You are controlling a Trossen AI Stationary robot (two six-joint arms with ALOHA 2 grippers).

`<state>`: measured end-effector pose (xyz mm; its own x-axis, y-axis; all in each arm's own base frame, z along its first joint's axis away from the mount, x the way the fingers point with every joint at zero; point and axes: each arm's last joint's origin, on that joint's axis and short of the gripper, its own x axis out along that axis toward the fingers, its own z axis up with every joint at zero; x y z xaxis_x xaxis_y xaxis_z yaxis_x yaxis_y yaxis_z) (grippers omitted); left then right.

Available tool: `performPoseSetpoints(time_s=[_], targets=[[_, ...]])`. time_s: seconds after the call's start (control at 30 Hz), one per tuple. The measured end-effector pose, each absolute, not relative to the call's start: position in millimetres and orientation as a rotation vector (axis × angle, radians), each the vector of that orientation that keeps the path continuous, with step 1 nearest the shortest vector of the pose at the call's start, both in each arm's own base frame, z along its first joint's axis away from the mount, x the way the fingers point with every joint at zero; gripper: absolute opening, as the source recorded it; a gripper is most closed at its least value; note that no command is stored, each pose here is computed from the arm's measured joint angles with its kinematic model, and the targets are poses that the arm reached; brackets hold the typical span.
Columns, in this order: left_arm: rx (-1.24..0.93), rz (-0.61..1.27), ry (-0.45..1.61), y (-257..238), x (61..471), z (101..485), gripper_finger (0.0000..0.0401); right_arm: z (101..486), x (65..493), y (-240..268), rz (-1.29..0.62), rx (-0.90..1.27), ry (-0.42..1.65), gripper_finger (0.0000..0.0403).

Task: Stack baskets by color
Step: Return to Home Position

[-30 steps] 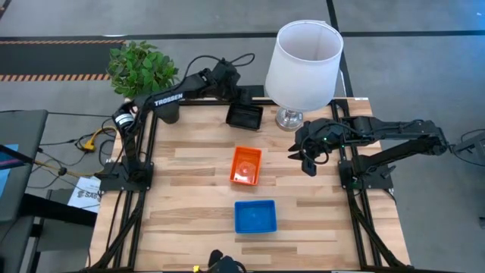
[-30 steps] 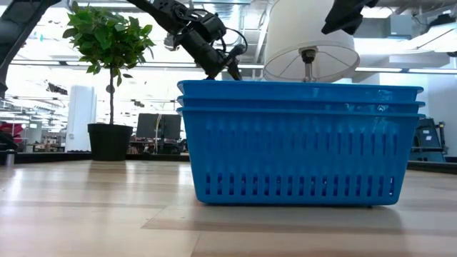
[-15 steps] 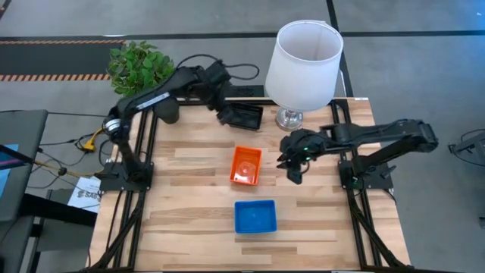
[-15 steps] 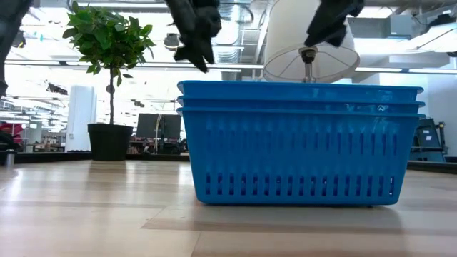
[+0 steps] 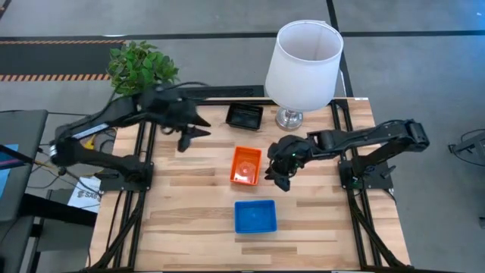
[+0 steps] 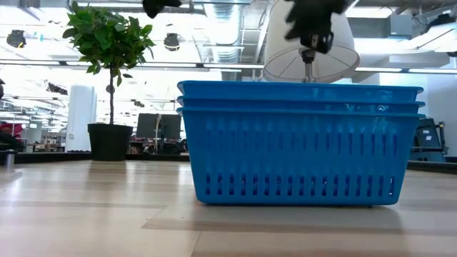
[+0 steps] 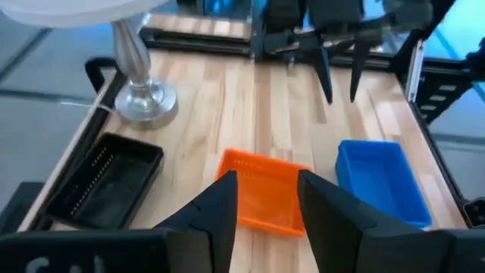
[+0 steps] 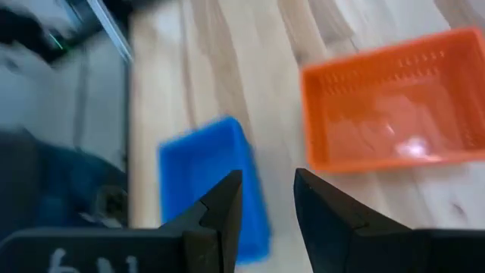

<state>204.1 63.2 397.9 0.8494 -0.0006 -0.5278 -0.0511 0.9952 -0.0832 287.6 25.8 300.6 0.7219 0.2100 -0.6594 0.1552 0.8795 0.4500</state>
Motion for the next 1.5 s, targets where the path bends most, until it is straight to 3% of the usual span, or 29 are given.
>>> performPoseSetpoints(time_s=[0.1,0.33,0.43,0.67,0.8,0.93,1.07,1.23,1.5], targets=[[-0.084,0.030,0.472,55.4,182.1,389.4,0.0116,308.8,289.0,29.5,0.032,0.593,0.708,0.0140],[-0.123,-0.130,0.352,37.5,156.2,369.2,0.0087,301.7,279.5,87.9,0.201,0.619,0.828,0.0136],[-0.145,-0.160,0.332,30.4,147.4,367.3,0.0067,307.2,270.8,108.1,0.218,0.560,0.789,0.0112],[-0.147,-0.025,0.307,24.1,128.2,357.6,0.0005,319.0,256.8,111.0,0.174,0.496,0.723,0.0016],[-0.195,-0.039,0.265,21.7,121.1,344.5,0.0004,328.8,245.4,113.9,0.206,0.428,0.677,0.0014],[-0.202,-0.005,0.175,20.7,112.8,333.6,0.0001,344.6,234.9,99.8,0.133,0.275,0.533,0.0012],[-0.207,0.047,0.062,21.6,109.4,315.2,0.0000,340.7,225.4,70.0,0.119,0.260,0.374,0.0005],[-0.248,0.051,0.019,22.3,111.0,282.2,0.0000,307.6,205.2,34.8,0.119,0.345,0.251,0.0006],[-0.265,0.189,0.044,23.3,90.7,250.1,0.0000,258.7,157.6,4.1,-0.035,0.406,0.100,0.0005]])
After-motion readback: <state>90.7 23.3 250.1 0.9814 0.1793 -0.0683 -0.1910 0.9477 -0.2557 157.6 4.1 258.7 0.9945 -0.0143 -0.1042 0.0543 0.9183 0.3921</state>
